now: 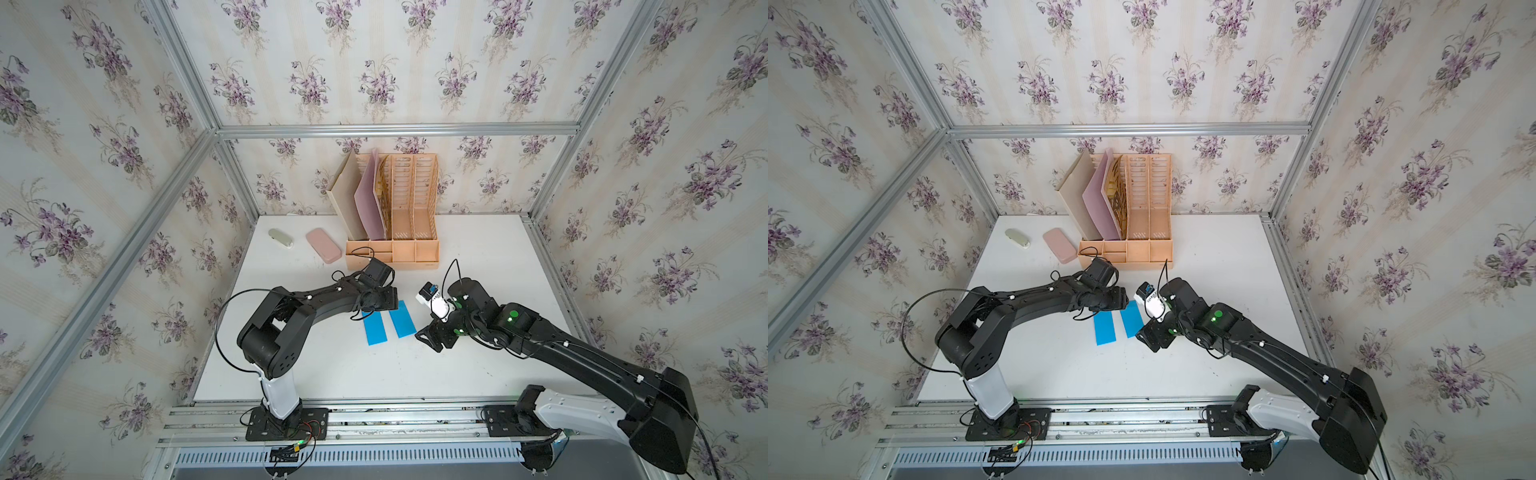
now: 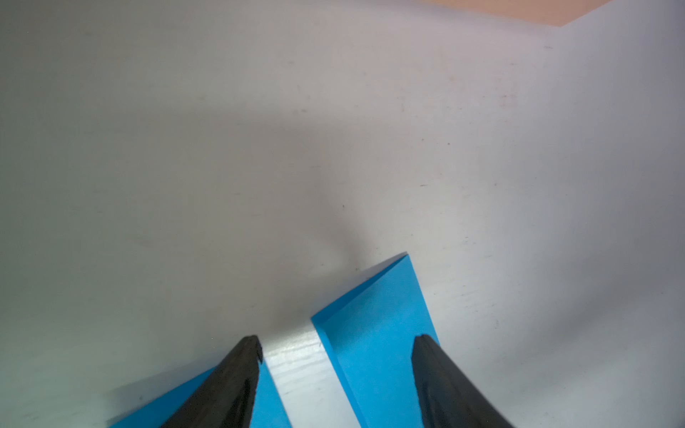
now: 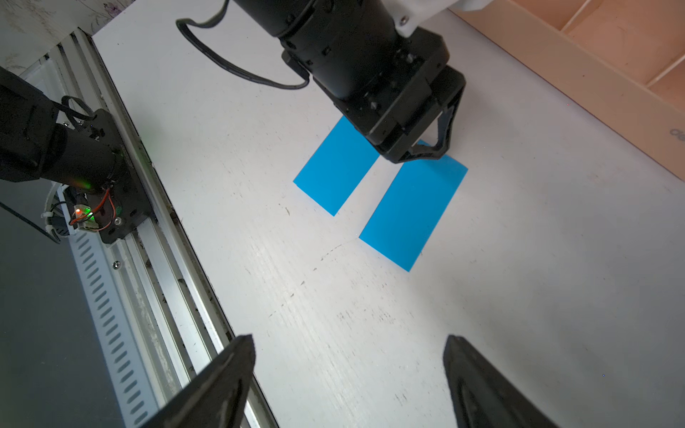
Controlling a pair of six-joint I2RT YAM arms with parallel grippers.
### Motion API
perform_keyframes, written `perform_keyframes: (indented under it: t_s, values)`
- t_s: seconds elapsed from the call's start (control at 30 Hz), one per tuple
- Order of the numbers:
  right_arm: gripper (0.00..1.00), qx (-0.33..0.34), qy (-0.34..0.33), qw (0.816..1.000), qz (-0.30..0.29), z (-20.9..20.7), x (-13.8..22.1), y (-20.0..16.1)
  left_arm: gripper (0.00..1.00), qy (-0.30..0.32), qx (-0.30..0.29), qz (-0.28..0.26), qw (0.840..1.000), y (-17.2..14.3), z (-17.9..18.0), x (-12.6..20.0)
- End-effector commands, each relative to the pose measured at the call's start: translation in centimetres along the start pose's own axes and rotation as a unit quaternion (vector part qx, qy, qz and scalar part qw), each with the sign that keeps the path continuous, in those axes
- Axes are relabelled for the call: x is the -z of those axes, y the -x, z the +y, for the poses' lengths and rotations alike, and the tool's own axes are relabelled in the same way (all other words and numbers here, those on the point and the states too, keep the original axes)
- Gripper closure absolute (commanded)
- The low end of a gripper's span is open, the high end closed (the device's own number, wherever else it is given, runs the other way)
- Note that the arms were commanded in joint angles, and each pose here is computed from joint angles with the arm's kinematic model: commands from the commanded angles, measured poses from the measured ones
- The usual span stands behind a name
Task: Fold the square paper along the opposite sides
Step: Place the paper at the center of the board, then reset both arms
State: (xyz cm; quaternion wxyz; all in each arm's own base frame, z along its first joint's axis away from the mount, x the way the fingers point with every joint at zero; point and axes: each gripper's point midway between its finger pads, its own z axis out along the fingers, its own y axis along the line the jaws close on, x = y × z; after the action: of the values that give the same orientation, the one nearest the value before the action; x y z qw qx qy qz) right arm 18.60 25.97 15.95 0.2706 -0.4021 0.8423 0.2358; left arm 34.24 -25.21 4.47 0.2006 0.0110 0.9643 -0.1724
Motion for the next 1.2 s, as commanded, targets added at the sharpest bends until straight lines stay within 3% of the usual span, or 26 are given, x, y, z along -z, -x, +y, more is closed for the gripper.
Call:
perform_keyframes:
  t_s: [0.0,0.1,0.2,0.3,0.37,0.47,0.53,0.73,0.87,1.0,1.07,1.17]
  values:
    - [0.13,-0.002,-0.002,1.0,-0.008,-0.1,-0.2,0.3,0.3,0.032,-0.024,-0.027,0.999,1.2,0.9,1.6]
    - [0.09,-0.003,-0.018,1.0,-0.023,-0.7,-0.2,0.9,0.3,0.042,-0.048,-0.088,0.994,3.3,0.9,4.9]
    - [0.0,-0.009,-0.057,0.997,-0.05,-2.1,-0.3,1.8,0.29,0.083,-0.078,-0.181,0.977,5.8,2.1,10.2]
    - [0.0,-0.021,-0.102,0.99,-0.093,-4.0,-0.5,3.1,0.23,0.134,-0.1,-0.289,0.942,7.4,4.2,16.7]
    - [0.0,-0.044,-0.119,0.984,-0.126,-5.6,-0.4,4.1,0.13,0.168,-0.116,-0.35,0.914,7.8,5.7,20.1]
    - [0.0,-0.086,-0.146,0.971,-0.172,-8.7,-0.4,5.1,0.05,0.229,-0.128,-0.394,0.881,7.6,8.2,23.3]
    - [0.0,-0.11,-0.171,0.96,-0.194,-11.0,-0.3,5.3,0.04,0.259,-0.151,-0.397,0.868,7.3,9.1,24.4]
    - [0.0,-0.106,-0.301,0.911,-0.261,-16.6,2.4,4.5,0.05,0.324,-0.189,-0.421,0.826,6.8,12.5,24.2]
    - [0.0,-0.048,-0.373,0.872,-0.313,-18.2,5.2,3.3,0.05,0.339,-0.169,-0.457,0.805,6.5,15.6,22.2]
    - [0.0,-0.074,-0.429,0.84,-0.325,-21.8,7.9,0.5,0.05,0.325,-0.166,-0.462,0.808,7.1,17.4,18.9]
    - [0.0,-0.092,-0.44,0.826,-0.341,-23.1,8.8,-0.8,0.05,0.345,-0.205,-0.427,0.811,7.7,17.9,16.2]
    - [0.0,-0.103,-0.461,0.808,-0.352,-24.5,9.4,-2.5,0.03,0.369,-0.2,-0.416,0.806,7.9,19.6,13.5]
